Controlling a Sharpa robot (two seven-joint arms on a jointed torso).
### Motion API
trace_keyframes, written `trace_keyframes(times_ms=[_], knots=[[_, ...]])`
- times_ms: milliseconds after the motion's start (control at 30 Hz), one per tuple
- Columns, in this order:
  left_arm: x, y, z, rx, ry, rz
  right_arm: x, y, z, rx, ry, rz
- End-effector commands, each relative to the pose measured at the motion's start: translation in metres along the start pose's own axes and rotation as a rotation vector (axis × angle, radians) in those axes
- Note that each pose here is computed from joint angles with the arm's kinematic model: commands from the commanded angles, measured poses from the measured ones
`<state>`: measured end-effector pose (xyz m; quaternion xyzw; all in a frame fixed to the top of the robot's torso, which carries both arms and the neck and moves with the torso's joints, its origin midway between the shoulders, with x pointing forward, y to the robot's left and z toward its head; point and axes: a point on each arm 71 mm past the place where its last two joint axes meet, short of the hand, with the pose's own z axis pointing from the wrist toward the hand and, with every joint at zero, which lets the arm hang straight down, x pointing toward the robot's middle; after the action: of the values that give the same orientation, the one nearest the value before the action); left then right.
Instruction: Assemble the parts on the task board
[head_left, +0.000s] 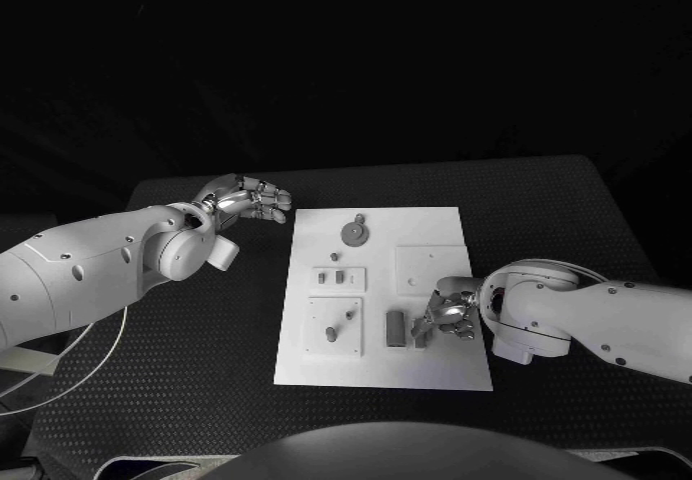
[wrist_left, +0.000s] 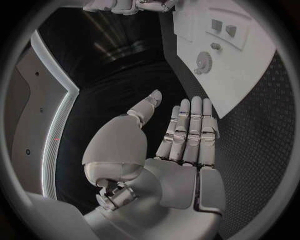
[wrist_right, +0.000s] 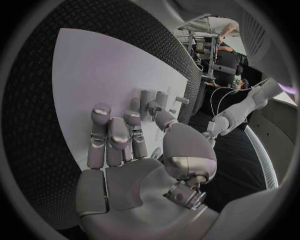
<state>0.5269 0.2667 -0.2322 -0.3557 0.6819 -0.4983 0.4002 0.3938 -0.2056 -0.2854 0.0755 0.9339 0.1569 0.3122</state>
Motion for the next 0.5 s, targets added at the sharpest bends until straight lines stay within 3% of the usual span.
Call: trace_keyframes(times_ms=[33, 500], knots=[[0.0019, -0.0015, 0.0003, 0.007, 0.016, -0.007, 0.0035, 0.0016, 0.0011, -0.007, 0.027, -0.014], [0.0025, -0.0015, 0.0006, 0.006, 0.018, -0.007, 0.0026, -0.0002, 0.0033, -0.001, 0.025, -0.009]])
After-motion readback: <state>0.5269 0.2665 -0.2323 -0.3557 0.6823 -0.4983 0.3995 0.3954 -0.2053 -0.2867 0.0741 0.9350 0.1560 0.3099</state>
